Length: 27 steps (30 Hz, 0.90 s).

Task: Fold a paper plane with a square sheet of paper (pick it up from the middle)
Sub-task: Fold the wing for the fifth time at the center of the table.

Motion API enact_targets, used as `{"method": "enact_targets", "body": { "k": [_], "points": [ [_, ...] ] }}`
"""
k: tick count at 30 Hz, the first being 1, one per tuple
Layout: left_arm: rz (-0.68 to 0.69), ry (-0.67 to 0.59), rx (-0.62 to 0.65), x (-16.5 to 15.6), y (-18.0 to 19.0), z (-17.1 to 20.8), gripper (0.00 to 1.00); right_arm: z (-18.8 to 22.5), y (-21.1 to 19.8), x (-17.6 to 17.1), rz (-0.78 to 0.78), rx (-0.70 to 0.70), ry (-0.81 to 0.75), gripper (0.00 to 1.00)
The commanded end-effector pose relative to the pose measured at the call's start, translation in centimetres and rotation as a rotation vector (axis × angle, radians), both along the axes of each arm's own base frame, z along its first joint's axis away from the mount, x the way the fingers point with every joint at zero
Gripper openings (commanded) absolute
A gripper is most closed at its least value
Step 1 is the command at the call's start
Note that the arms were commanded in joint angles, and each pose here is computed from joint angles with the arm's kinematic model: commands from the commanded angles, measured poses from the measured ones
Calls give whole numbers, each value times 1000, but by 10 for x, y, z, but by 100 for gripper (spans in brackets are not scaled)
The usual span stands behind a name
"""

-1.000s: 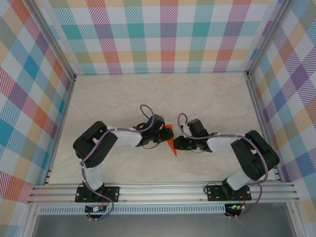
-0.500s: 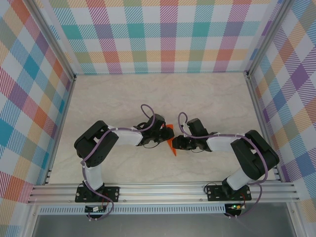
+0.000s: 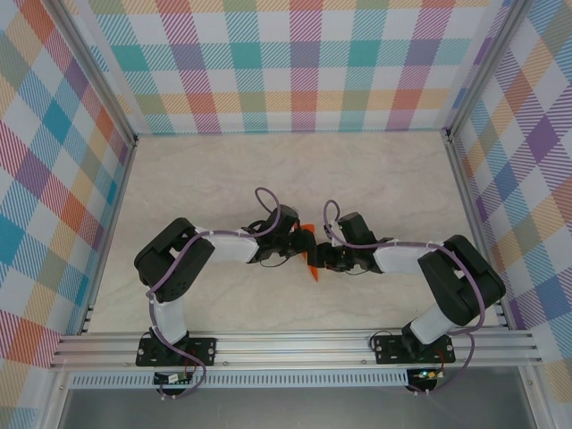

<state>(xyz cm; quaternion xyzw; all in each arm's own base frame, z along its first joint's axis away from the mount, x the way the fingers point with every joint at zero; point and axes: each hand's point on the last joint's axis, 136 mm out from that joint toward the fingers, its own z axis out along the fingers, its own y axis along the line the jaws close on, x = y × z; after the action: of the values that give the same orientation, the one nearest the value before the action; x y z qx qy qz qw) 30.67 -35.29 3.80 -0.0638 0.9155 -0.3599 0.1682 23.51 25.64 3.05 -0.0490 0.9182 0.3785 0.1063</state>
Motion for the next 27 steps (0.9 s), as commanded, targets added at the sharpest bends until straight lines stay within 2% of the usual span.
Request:
{"method": "enact_targets", "body": {
  "k": [1, 7, 17, 27],
  "points": [
    [-36, -6, -26, -2, -10, 6, 30, -8, -7, 4, -25, -63, 8, 45],
    [-39, -7, -41, -2, -13, 9, 30, -16, -14, 2, -29, -115, 20, 36],
    [-44, -17, -58, -2, -14, 15, 32, -24, -22, 1, -68, -159, 49, 27],
    [-65, -94, -86, 4, -14, 42, 43, -30, -24, -2, -84, -170, 77, 25]
  ]
}}
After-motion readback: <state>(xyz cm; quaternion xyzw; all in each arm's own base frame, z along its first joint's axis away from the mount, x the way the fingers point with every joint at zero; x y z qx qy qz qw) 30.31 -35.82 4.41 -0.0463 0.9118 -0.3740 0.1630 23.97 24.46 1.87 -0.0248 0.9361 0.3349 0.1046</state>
